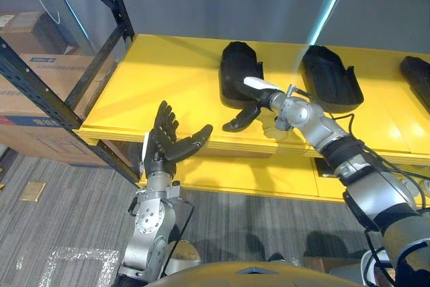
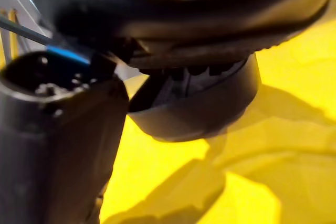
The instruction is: Walk over and take three plastic housings, then place them on the shelf
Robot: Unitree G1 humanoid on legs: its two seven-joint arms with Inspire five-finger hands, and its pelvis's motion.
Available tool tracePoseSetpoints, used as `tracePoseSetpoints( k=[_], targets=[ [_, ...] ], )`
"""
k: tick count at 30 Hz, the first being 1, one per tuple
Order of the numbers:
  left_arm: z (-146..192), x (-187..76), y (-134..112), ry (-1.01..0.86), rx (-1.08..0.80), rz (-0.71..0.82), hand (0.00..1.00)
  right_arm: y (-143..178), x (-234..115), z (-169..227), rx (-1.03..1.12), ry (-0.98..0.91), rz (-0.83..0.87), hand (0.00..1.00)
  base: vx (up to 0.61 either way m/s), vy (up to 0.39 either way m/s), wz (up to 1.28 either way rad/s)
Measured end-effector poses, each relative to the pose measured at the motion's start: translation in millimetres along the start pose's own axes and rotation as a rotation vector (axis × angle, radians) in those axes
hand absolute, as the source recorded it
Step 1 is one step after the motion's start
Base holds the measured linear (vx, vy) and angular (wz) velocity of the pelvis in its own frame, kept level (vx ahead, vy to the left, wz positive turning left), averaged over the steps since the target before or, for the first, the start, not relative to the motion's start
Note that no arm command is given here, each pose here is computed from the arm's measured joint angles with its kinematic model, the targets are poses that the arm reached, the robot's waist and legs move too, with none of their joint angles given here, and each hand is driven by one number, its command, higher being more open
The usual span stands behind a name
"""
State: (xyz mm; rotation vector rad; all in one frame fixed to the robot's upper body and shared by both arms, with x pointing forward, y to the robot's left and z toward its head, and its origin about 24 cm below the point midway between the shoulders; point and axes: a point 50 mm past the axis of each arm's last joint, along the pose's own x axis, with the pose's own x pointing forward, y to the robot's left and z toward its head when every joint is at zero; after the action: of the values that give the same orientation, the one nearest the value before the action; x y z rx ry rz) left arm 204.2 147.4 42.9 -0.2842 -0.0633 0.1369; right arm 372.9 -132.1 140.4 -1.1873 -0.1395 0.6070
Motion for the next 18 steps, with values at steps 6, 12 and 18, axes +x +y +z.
tracePoseSetpoints(
  k=[6,12,18],
  targets=[
    [-3.9,2.7,7.2,0.012,0.024,0.016,1.0,-41.1,-26.8,52.9,0.146,-0.294,-0.083,1.0,-0.01,0.008,-0.16],
    [-3.7,9.1,4.9,0.008,0.041,-0.016,1.0,-54.8,-42.7,72.3,0.485,-0.502,-0.099,1.0,-0.03,0.018,-0.11],
    [-6.3,7.4,-1.3,0.02,0.042,-0.043,1.0,-80.3,-52.7,68.7,0.622,-0.55,-0.309,1.0,0.0,0.0,0.0]
  ],
)
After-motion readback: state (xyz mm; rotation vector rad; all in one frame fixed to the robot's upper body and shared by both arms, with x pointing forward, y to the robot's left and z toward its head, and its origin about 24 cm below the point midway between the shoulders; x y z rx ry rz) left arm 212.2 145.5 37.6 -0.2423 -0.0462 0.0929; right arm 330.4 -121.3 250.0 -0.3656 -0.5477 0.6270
